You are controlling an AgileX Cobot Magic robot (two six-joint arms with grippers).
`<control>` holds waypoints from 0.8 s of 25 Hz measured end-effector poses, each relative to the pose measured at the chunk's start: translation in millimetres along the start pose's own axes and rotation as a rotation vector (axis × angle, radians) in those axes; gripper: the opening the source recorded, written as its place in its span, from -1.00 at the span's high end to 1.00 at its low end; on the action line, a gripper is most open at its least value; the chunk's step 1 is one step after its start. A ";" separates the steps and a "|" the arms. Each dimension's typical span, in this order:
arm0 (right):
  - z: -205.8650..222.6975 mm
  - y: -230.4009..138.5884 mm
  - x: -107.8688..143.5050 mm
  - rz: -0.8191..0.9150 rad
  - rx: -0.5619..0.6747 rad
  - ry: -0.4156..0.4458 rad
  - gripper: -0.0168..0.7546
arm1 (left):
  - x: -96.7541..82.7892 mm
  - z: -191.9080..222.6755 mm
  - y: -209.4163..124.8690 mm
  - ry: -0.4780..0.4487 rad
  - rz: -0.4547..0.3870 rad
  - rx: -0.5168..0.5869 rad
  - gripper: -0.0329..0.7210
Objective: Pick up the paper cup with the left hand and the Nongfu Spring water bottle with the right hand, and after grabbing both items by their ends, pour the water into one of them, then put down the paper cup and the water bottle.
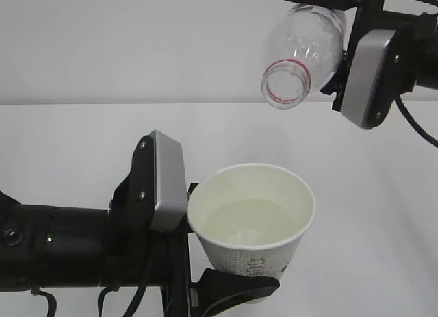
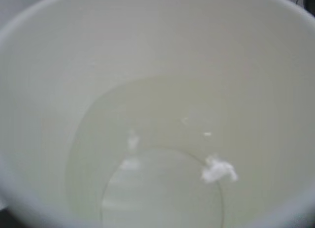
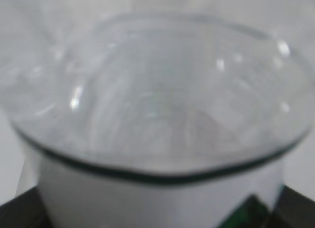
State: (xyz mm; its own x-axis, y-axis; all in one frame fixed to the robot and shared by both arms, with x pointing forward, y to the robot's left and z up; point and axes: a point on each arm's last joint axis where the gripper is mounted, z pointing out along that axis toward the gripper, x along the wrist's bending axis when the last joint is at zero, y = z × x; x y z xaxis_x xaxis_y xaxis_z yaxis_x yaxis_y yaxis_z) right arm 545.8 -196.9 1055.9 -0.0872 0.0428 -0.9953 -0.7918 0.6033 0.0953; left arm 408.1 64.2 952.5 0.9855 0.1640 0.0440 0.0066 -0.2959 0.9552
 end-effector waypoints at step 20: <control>0.0 0.0 0.0 0.135 0.000 0.000 -0.42 | 0.0 0.0 0.0 0.000 0.000 0.000 -0.52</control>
State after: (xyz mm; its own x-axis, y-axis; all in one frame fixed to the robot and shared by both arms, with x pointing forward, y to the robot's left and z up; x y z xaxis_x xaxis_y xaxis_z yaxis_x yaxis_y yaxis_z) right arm 545.8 -196.9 1055.9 -0.1928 0.1235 -0.9734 -0.7729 0.5921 0.2282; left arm 408.1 64.2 952.5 0.9855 0.1640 0.0440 0.0066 -0.2959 0.9552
